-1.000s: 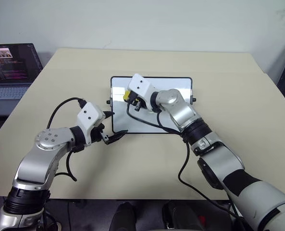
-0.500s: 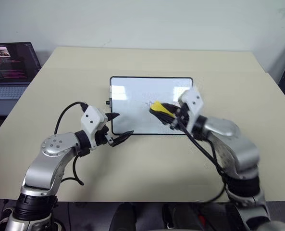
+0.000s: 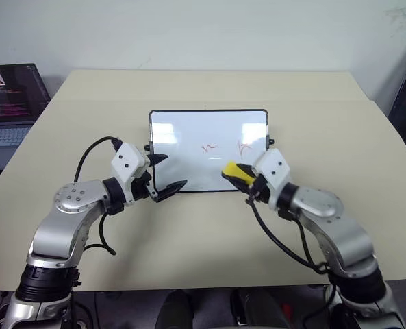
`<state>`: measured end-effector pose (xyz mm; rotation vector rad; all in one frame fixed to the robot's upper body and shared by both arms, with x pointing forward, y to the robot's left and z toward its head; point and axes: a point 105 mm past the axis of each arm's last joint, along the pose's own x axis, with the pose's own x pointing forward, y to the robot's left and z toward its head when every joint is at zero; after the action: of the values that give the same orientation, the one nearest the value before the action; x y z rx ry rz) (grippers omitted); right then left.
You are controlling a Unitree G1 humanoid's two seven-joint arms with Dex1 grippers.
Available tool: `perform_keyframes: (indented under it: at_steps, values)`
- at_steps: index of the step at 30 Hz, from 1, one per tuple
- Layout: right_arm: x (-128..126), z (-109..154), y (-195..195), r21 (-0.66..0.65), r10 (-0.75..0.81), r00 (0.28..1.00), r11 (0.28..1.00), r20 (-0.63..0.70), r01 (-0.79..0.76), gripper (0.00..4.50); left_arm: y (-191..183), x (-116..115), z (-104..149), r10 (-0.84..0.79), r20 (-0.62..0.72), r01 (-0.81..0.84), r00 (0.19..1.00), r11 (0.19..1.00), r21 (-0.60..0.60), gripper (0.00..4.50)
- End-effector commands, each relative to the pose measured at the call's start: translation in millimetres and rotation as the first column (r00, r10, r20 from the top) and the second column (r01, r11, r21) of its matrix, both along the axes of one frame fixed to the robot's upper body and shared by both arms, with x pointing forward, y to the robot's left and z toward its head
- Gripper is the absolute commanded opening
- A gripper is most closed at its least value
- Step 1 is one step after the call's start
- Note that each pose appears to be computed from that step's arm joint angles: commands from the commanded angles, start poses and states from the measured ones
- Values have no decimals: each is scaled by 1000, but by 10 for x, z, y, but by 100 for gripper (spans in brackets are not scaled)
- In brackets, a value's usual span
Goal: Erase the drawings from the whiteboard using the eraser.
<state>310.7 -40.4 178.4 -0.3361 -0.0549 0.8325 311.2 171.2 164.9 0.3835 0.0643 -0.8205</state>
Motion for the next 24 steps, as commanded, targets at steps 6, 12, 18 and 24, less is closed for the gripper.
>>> perform_keyframes:
  at_steps: [6,12,18,24]
  values:
    - [567,174,66,9,-183,977,983,112,183,111,13,-19,70,-15,36,14,999,1000,22,450]
    - [722,26,156,-45,-183,979,981,91,187,111,15,-47,64,-16,36,15,999,999,28,450]
    - [545,-212,358,-128,-56,998,990,16,58,111,36,-59,56,-9,35,8,999,1000,27,450]
    - [765,70,164,-97,-208,961,969,183,228,111,28,-60,46,-15,33,15,999,1000,28,450]
